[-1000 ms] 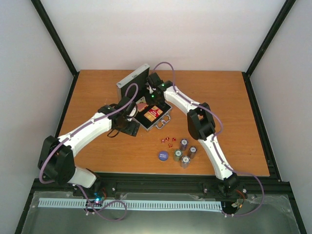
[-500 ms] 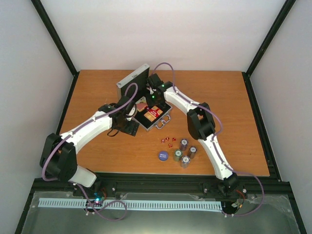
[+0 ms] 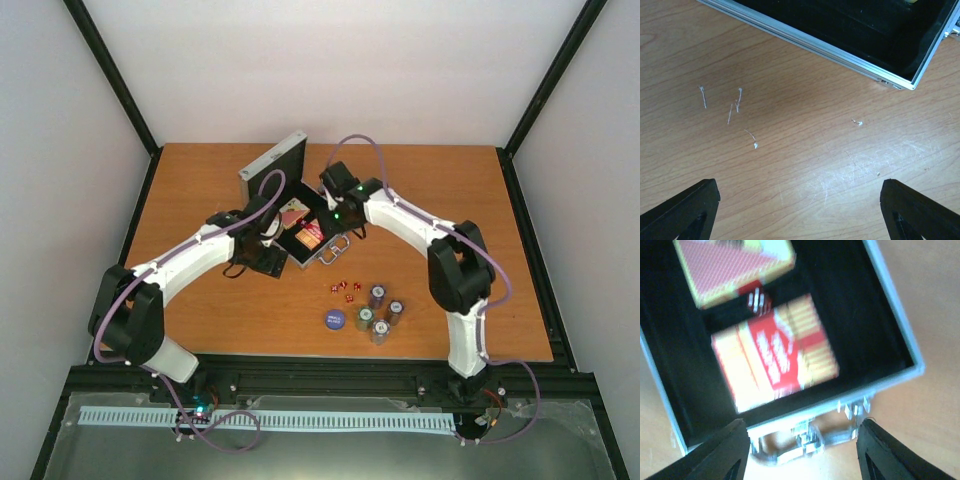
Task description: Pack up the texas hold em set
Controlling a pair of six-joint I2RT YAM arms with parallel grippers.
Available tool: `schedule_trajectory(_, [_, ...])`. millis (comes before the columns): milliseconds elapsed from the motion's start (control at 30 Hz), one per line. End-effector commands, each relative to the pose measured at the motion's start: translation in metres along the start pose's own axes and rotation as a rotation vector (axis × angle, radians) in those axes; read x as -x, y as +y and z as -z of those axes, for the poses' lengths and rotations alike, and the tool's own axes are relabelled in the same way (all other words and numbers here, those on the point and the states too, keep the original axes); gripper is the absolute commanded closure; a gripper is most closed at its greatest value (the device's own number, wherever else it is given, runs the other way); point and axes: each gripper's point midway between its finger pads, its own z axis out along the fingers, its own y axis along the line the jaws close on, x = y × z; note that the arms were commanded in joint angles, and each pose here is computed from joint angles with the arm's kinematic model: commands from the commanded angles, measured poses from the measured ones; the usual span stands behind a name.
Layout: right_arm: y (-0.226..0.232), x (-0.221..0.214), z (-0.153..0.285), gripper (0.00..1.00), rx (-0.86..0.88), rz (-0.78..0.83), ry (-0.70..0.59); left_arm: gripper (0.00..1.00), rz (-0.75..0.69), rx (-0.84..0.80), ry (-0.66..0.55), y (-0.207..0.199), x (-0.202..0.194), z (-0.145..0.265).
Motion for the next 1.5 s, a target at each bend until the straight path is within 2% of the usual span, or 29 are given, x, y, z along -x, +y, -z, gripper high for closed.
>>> schedule_trajectory(0, [0.009, -0.076, 0.003, 0.38, -0.019, 0.126, 0.143, 0.08, 0.009, -0.013, -0.052, -0.001, 0.021, 0.007])
schedule_trajectory(133, [0.019, -0.124, 0.004, 0.39, -0.015, 0.203, 0.223, 0.08, 0.021, -0.021, -0.056, -0.002, 0.022, 0.007])
schedule_trajectory(300, [0.026, -0.148, 0.007, 0.42, -0.021, 0.269, 0.251, 0.08, 0.028, -0.012, -0.053, 0.0, 0.022, 0.006])
schedule_trajectory(967, [0.014, -0.164, -0.006, 0.5, -0.06, 0.369, 0.293, 0.08, 0.041, 0.015, -0.031, 0.006, 0.007, -0.004])
schedule_trajectory(1467, [0.015, -0.171, -0.027, 0.58, -0.049, 0.356, 0.324, 0.08, 0.022, 0.014, -0.017, 0.004, 0.011, -0.008])
